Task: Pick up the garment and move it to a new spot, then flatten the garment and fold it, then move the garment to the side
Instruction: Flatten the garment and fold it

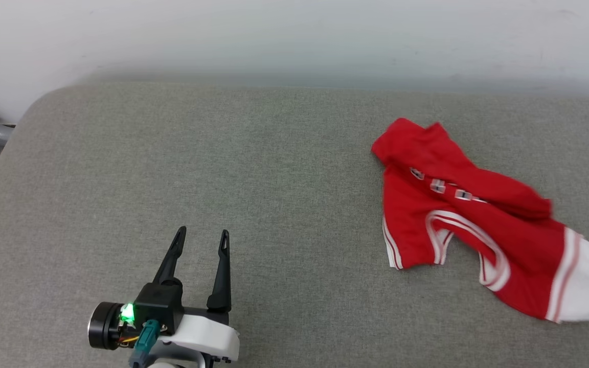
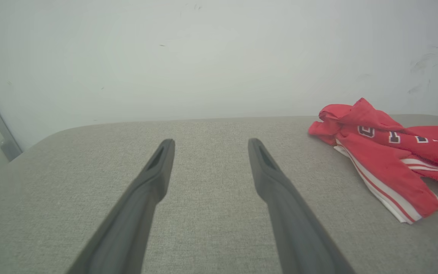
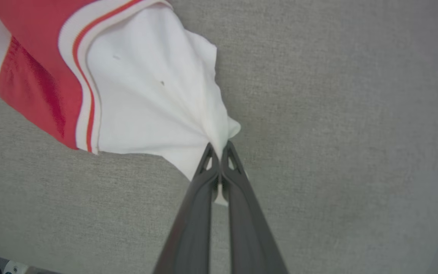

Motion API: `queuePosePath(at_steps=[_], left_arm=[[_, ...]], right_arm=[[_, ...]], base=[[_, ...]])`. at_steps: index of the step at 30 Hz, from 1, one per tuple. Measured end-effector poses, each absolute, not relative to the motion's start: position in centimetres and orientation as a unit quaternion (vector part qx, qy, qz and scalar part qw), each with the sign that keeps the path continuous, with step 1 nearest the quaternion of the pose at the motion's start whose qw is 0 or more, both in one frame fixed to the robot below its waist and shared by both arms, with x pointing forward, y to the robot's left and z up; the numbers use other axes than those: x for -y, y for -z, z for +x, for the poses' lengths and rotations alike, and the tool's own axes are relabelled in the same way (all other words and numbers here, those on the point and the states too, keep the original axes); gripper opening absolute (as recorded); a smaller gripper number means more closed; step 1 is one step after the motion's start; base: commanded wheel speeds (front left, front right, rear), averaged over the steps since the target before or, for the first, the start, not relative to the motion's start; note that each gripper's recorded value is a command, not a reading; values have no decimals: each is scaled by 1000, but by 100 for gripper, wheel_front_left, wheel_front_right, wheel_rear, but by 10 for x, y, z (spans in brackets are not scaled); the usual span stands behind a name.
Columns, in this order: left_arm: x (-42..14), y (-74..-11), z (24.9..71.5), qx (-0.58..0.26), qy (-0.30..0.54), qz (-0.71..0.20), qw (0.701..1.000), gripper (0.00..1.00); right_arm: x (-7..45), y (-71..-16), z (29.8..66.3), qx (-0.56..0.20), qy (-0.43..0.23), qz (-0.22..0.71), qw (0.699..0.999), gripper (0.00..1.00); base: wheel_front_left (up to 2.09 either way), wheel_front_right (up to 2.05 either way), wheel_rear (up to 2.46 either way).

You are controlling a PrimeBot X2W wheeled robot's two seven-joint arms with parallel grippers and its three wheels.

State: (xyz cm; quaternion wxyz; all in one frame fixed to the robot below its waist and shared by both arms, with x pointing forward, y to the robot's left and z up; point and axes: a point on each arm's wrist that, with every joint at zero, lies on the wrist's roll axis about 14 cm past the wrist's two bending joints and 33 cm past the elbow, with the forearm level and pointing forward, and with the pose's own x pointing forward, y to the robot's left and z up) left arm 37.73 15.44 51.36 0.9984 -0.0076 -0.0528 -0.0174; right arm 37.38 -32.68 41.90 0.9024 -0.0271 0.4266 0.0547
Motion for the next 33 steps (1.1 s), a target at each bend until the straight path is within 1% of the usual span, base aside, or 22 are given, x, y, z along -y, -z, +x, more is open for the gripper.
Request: queuePosePath(at_steps=[4, 7, 8, 9, 10, 13, 17, 21, 23, 25, 29, 33], left_arm=[[-157, -511, 376, 49, 13, -8, 999, 100], [-160, -509, 375, 46, 8, -8, 999, 100], [-161, -509, 375, 45, 7, -8, 999, 100], [-162, -509, 375, 45, 5, -8, 999, 100], [-164, -509, 375, 45, 3, -7, 999, 100], [-165, -510, 374, 46, 1, -3, 999, 100], [-165, -510, 372, 46, 3, -2, 999, 100], [-165, -512, 371, 50, 4, -1, 999, 100], [-165, -513, 371, 51, 4, -1, 999, 100], [-165, -513, 371, 52, 4, -1, 999, 100], [-166, -513, 370, 51, 3, -1, 999, 100], [-168, -510, 369, 47, -1, 0, 999, 100]], right_arm=[[361, -397, 349, -466, 3, -16, 884, 0], [369, -377, 332, -490, 26, -7, 871, 0], [368, -372, 330, -492, 27, -8, 870, 3], [366, -370, 330, -491, 26, -9, 871, 42], [364, -370, 333, -483, 25, -8, 875, 100], [360, -383, 353, -436, 12, -35, 899, 100], [347, -433, 401, -319, -16, -67, 945, 100], [323, -483, 434, -218, -53, -100, 969, 100], [303, -509, 448, -167, -78, -118, 976, 100], [278, -533, 458, -118, -103, -115, 981, 100], [222, -560, 463, -61, -161, -118, 978, 100], [164, -576, 461, -26, -224, -122, 967, 100]], base=[[0, 0, 0], [0, 0, 0], [0, 0, 0], [0, 0, 0], [0, 0, 0], [0, 0, 0], [0, 0, 0], [0, 0, 0], [0, 0, 0], [0, 0, 0], [0, 0, 0], [0, 0, 0]])
